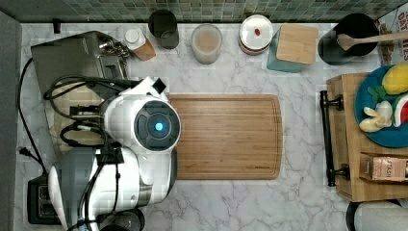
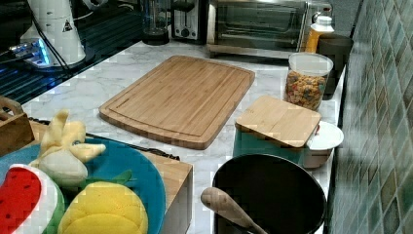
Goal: Pick up the towel.
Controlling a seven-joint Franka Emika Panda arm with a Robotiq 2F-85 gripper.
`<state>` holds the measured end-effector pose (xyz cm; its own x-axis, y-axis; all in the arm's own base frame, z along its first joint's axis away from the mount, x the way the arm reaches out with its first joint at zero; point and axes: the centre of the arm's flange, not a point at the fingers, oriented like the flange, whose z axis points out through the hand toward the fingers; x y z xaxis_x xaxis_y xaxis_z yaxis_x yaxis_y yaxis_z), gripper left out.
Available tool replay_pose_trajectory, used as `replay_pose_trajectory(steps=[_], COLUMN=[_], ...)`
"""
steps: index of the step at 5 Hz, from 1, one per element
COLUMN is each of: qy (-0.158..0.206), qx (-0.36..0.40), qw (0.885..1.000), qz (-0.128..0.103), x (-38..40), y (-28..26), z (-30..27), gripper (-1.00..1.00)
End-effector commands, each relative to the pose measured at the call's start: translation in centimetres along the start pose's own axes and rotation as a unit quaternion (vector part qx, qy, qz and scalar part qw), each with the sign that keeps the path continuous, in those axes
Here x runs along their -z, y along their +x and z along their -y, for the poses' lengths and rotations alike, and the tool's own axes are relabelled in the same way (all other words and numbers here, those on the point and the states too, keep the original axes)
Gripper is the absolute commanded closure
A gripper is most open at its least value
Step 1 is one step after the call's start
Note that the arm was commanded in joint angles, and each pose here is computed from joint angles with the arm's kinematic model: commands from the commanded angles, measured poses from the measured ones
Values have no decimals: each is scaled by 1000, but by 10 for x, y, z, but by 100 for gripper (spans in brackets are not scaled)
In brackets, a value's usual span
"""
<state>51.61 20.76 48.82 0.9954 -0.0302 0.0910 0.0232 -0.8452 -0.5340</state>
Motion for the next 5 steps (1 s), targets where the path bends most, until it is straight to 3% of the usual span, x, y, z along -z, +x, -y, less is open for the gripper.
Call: replay_pose_trajectory(steps=[1,2,4,5], qy=[3,-40,27,-1], qx=[101,108,83,91], qw=[994,993,996,996], qz=[28,-18,-8,18], x=[-31,-35,-46,-70], y=[-8,-12,7,17], z=[71,81,74,87], gripper=[-100,-100,-100,-100])
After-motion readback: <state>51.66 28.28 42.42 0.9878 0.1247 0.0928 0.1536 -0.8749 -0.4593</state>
